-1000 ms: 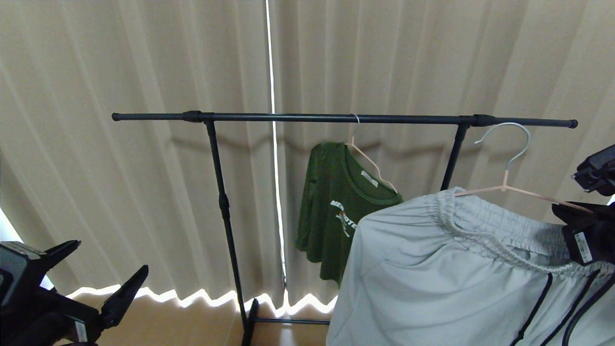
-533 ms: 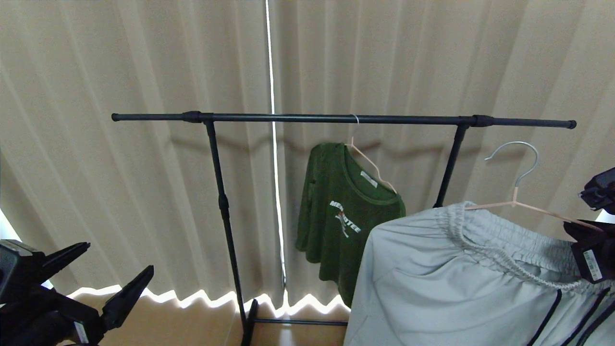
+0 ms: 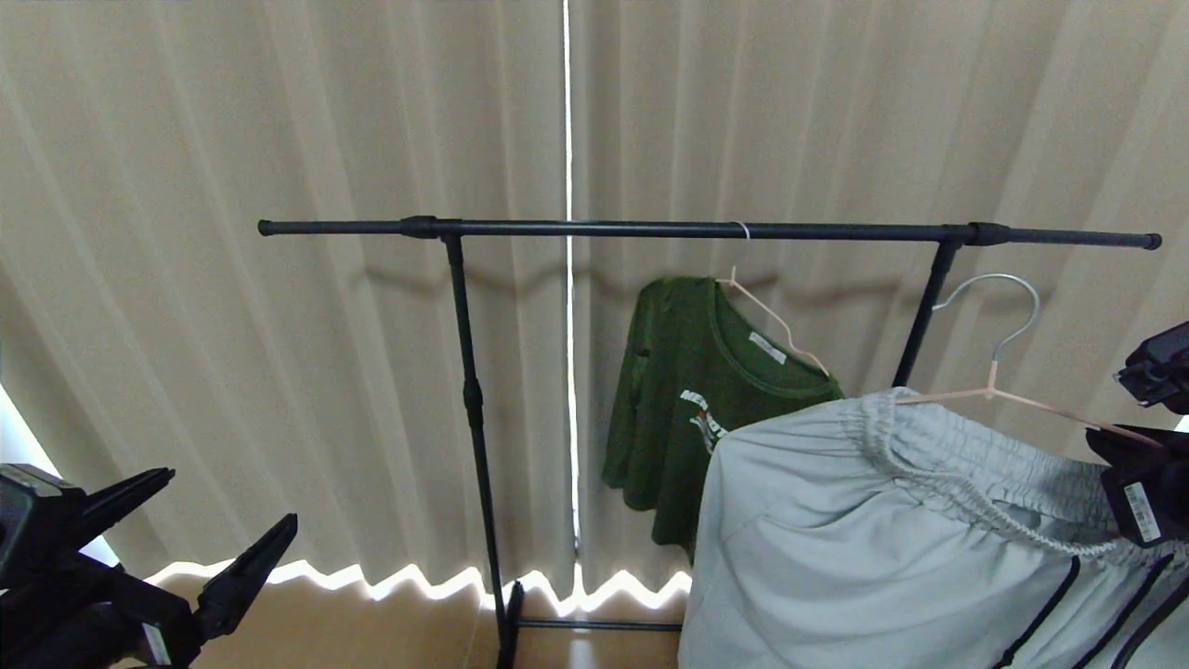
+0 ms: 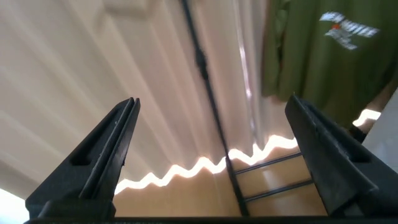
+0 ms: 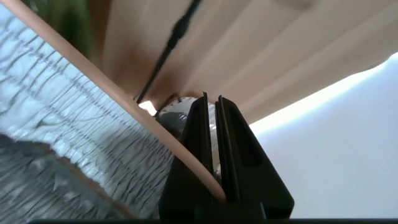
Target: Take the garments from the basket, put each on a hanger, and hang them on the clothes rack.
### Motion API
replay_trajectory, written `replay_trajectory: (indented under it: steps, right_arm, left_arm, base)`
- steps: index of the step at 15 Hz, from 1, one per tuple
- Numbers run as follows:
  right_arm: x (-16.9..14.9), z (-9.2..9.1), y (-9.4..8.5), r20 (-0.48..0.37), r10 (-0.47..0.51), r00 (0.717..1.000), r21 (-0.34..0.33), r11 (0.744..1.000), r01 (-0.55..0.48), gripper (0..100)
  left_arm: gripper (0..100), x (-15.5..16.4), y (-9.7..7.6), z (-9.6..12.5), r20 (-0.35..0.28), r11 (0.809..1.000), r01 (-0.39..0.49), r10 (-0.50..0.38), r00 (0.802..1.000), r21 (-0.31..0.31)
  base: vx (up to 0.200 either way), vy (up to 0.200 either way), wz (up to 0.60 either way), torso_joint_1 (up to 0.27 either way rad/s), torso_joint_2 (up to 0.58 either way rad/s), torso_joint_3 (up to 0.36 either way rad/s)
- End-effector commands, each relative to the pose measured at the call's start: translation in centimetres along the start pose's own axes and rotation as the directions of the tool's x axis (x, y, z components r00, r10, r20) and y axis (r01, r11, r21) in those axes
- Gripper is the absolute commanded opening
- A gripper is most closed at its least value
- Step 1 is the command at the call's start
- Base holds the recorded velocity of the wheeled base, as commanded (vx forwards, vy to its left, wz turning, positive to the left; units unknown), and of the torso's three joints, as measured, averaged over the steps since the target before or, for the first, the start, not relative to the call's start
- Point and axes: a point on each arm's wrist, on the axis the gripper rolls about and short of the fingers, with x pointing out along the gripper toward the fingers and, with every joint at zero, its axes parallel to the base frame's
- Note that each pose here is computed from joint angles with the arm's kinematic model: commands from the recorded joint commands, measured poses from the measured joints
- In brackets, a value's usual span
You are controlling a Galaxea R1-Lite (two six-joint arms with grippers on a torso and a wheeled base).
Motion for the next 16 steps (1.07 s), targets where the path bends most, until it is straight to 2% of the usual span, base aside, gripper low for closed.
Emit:
replay_trajectory:
  steps: [1, 7, 8, 12, 16]
  right_arm:
    - [0.5, 0.1, 0.1, -0.006, 0.003, 1.000, -0.003, 1.000, -0.003, 0]
    - [1.8, 1.6, 0.4, 0.000, 0.020, 1.000, 0.020, 1.000, -0.020, 0]
    - [1.8, 1.6, 0.4, 0.000, 0.020, 1.000, 0.018, 1.000, -0.020, 0]
    - [2.2, 3.5, 0.4, 0.041, 0.028, 0.999, 0.019, 0.999, -0.029, 0]
    - [2.4, 3.9, 1.8, 0.049, 0.087, 0.995, -0.011, 0.996, -0.086, 0]
  left_arm:
    - [100, 0.0, 0.0, 0.0, -0.003, 1.000, 0.001, -0.001, 1.000, 0.002]
    - [100, 0.0, 0.0, 0.1, 0.002, 1.000, 0.001, -0.001, 1.000, 0.002]
    - [100, 0.0, 0.0, 0.1, 0.004, 1.000, 0.001, -0.001, 1.000, 0.002]
    - [100, 0.0, 0.0, 0.1, 0.003, 1.000, -0.001, 0.001, 1.000, 0.000]
    - [100, -0.2, 0.0, 0.1, 0.012, 1.000, -0.003, 0.003, 1.000, 0.001]
  base:
    - [0.000, 0.200, 0.00, -0.002, 0.01, -0.002]
    - [0.000, 0.000, 0.00, 0.000, 0.00, 0.000]
    - [0.200, 0.000, 0.00, 0.002, 0.00, -0.002]
    - [0.200, 0.000, 0.00, 0.001, 0.00, 0.006]
    - [0.200, 0.000, 0.00, 0.006, 0.00, 0.002]
